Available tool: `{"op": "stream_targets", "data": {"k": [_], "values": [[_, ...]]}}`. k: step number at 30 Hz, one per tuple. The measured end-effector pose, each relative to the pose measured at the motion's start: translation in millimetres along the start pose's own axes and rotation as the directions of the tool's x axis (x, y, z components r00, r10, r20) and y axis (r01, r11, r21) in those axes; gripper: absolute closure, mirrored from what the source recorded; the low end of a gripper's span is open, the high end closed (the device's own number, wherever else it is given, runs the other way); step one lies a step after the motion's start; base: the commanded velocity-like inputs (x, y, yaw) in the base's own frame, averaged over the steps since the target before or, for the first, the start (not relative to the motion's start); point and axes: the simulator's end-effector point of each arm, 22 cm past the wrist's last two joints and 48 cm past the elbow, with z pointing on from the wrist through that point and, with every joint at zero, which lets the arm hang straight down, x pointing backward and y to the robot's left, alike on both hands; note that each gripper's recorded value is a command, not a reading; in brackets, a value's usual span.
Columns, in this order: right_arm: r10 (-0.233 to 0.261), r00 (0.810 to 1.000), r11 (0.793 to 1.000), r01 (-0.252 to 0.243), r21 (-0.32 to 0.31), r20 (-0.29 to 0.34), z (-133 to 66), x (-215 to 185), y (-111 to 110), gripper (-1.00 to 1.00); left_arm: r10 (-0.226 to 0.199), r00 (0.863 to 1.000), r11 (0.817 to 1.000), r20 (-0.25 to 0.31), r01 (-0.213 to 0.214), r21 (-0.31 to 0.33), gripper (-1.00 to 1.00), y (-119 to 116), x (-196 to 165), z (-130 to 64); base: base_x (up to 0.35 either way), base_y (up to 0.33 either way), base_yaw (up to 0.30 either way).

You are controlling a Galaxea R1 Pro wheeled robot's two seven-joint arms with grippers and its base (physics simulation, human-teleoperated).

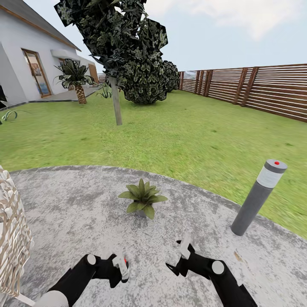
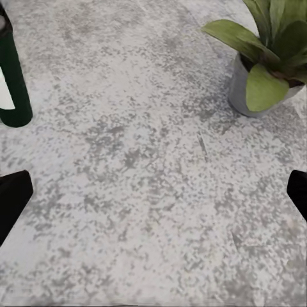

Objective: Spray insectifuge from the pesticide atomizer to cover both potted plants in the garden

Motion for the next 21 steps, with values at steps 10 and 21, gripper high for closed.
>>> {"op": "stream_targets", "data": {"k": [10,21], "values": [[-0.024,1.0,0.994,0.025,-0.104,0.012,2.5,-13.3,15.6,-1.0,0.081,0.995,0.993,-0.063,-0.075,0.091,1.0,-26.5,4.5,6.0,0.0,0.0,0.0],[-0.033,0.999,0.983,0.036,-0.179,0.022,-0.1,-18.9,31.0,1.0,0.117,0.992,0.983,-0.057,-0.107,0.147,1.0,-62.0,-25.7,25.8,0.0,0.0,0.0]]}}
